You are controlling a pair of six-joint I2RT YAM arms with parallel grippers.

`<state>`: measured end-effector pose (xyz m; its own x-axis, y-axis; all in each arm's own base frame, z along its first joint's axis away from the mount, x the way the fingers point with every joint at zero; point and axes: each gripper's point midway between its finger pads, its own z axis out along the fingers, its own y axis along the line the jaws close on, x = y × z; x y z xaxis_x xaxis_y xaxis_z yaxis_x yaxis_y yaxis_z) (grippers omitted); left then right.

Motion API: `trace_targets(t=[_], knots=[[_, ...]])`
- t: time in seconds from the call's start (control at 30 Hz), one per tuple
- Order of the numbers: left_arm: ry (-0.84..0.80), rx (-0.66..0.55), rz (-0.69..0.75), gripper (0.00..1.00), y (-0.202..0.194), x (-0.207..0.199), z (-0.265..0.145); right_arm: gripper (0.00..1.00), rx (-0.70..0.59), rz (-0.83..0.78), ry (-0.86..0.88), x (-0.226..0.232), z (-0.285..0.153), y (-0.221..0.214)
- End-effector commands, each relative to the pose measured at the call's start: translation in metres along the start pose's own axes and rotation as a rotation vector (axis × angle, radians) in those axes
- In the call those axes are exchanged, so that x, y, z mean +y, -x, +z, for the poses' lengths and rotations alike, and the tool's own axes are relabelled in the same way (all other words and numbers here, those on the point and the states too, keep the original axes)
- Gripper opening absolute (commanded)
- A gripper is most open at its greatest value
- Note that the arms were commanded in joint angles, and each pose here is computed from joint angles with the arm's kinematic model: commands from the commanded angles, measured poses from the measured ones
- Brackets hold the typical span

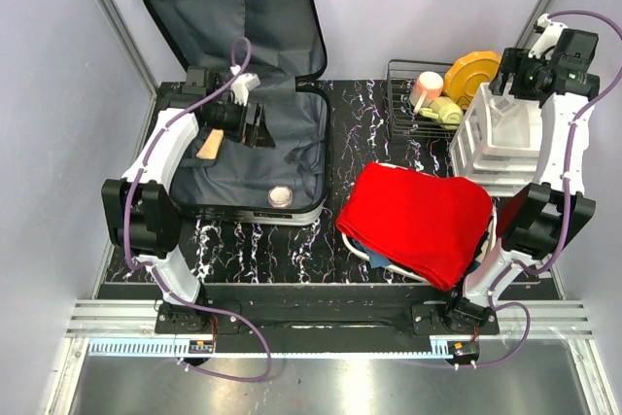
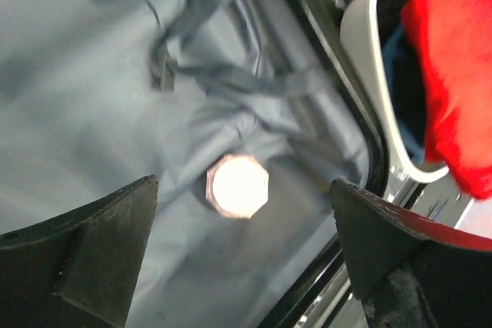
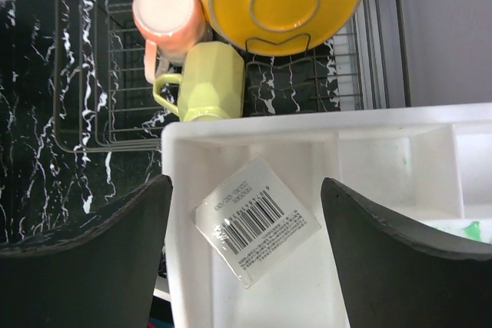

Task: Open, take out, and arrange the luggage

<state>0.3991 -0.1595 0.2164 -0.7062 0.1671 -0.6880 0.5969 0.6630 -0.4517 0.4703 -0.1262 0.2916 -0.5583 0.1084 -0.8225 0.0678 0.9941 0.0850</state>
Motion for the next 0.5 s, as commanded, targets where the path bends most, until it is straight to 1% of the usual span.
trace_targets(t=[0.0, 0.03, 0.07, 0.1, 0.17, 0.27, 0.3, 0.33, 0.37, 0.4, 0.43, 0.47], knots=[[-0.05, 0.172, 0.239, 0.96, -0.047, -0.006, -0.003, 0.87, -0.149, -0.013, 0.055, 0.016, -0.023, 0.049], [-0.071, 0.244, 0.233, 0.94, -0.067, -0.008, 0.0, 0.88, -0.163, -0.012, 0.063, 0.019, -0.027, 0.055], [-0.087, 0.289, 0.265, 0.9, -0.077, -0.014, 0.007, 0.88, -0.176, -0.012, 0.087, 0.023, -0.03, 0.059], [-0.084, 0.337, 0.309, 0.89, -0.088, -0.012, 0.01, 0.89, -0.18, 0.005, 0.101, 0.027, -0.031, 0.061], [-0.106, 0.399, 0.34, 0.87, -0.103, -0.02, 0.021, 0.95, -0.195, 0.012, 0.14, 0.035, -0.036, 0.066], [-0.107, 0.448, 0.357, 0.86, -0.118, -0.021, 0.034, 0.97, -0.211, 0.027, 0.167, 0.043, -0.042, 0.072], [-0.074, 0.475, 0.345, 0.86, -0.125, -0.015, 0.037, 0.98, -0.214, 0.024, 0.173, 0.045, -0.043, 0.073], [-0.054, 0.469, 0.355, 0.88, -0.124, -0.012, 0.042, 0.98, -0.214, 0.019, 0.182, 0.049, -0.044, 0.073], [-0.028, 0.476, 0.336, 0.9, -0.127, -0.008, 0.046, 0.98, -0.213, 0.012, 0.188, 0.052, -0.046, 0.073], [0.014, 0.489, 0.333, 0.96, -0.131, 0.0, 0.048, 0.98, -0.206, 0.009, 0.195, 0.055, -0.045, 0.071], [0.038, 0.469, 0.342, 0.99, -0.128, 0.005, 0.054, 0.98, -0.195, 0.005, 0.207, 0.06, -0.045, 0.068], [0.055, 0.471, 0.332, 0.99, -0.129, 0.006, 0.056, 0.98, -0.19, 0.003, 0.215, 0.063, -0.046, 0.067]])
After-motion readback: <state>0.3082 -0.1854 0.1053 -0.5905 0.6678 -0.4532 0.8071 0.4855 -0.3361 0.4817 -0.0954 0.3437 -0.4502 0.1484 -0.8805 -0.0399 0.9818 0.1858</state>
